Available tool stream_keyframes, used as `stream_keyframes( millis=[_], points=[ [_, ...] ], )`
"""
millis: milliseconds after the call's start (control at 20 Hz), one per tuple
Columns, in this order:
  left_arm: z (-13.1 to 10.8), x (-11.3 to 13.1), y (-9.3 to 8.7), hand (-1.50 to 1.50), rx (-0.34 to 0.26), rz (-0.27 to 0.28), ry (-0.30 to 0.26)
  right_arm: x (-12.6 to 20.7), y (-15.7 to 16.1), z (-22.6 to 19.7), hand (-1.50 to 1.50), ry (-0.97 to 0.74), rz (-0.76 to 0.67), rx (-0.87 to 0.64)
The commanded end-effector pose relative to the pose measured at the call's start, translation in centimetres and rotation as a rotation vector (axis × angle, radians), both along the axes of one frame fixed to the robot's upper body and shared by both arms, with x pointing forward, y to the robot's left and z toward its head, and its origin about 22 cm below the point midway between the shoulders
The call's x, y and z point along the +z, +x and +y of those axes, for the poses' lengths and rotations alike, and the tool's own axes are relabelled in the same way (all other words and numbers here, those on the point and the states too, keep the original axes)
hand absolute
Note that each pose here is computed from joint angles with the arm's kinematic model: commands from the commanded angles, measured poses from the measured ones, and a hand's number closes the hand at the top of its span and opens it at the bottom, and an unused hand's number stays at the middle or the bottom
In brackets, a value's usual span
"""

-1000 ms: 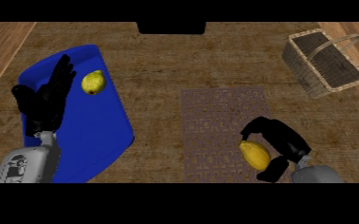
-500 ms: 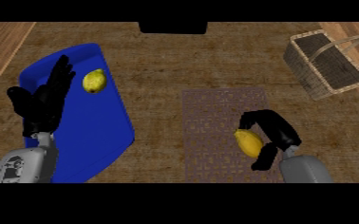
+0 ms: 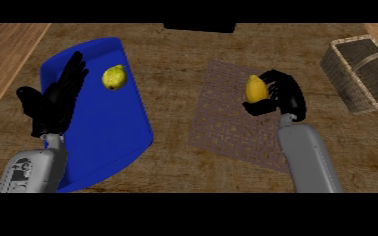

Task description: Pick the lemon from the placemat and place it in the basket

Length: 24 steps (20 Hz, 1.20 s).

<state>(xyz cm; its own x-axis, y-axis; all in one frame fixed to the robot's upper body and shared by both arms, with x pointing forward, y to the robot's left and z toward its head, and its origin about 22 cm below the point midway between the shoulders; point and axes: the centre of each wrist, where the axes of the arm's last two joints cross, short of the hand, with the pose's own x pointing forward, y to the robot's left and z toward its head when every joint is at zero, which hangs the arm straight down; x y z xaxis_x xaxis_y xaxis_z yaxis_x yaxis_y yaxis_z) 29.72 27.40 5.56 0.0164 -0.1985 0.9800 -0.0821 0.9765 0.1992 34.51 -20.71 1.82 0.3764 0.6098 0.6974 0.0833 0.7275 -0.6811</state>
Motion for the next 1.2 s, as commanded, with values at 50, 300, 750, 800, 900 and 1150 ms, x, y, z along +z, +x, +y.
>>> stream_keyframes(
  millis=[50, 300, 750, 800, 900, 1150],
  points=[
    [-0.8, 0.4, 0.5, 0.00, -0.036, -0.001, -0.003, 4.5, 3.7, 3.5, 1.50, 0.105, -0.230, -0.251],
    [-1.0, -0.6, 0.5, 0.00, -0.028, 0.009, 0.003, 9.3, 6.3, 7.3, 1.50, 0.127, -0.495, -0.354],
    [0.9, -2.0, -1.0, 0.00, 0.041, 0.038, 0.016, 16.3, 9.7, 14.5, 1.50, 0.016, -0.532, -0.453],
    [0.3, 0.9, 1.1, 0.00, 0.045, 0.011, -0.002, 18.7, 10.3, 14.5, 1.50, 0.026, -0.508, -0.447],
    [-0.2, 0.5, 0.3, 0.00, 0.051, 0.020, 0.008, 19.6, 11.3, 12.1, 1.50, 0.012, -0.520, -0.501],
    [0.2, 0.2, 0.1, 0.00, 0.059, 0.009, 0.007, 22.5, 12.1, 11.2, 1.50, 0.057, -0.635, -0.614]
  ],
)
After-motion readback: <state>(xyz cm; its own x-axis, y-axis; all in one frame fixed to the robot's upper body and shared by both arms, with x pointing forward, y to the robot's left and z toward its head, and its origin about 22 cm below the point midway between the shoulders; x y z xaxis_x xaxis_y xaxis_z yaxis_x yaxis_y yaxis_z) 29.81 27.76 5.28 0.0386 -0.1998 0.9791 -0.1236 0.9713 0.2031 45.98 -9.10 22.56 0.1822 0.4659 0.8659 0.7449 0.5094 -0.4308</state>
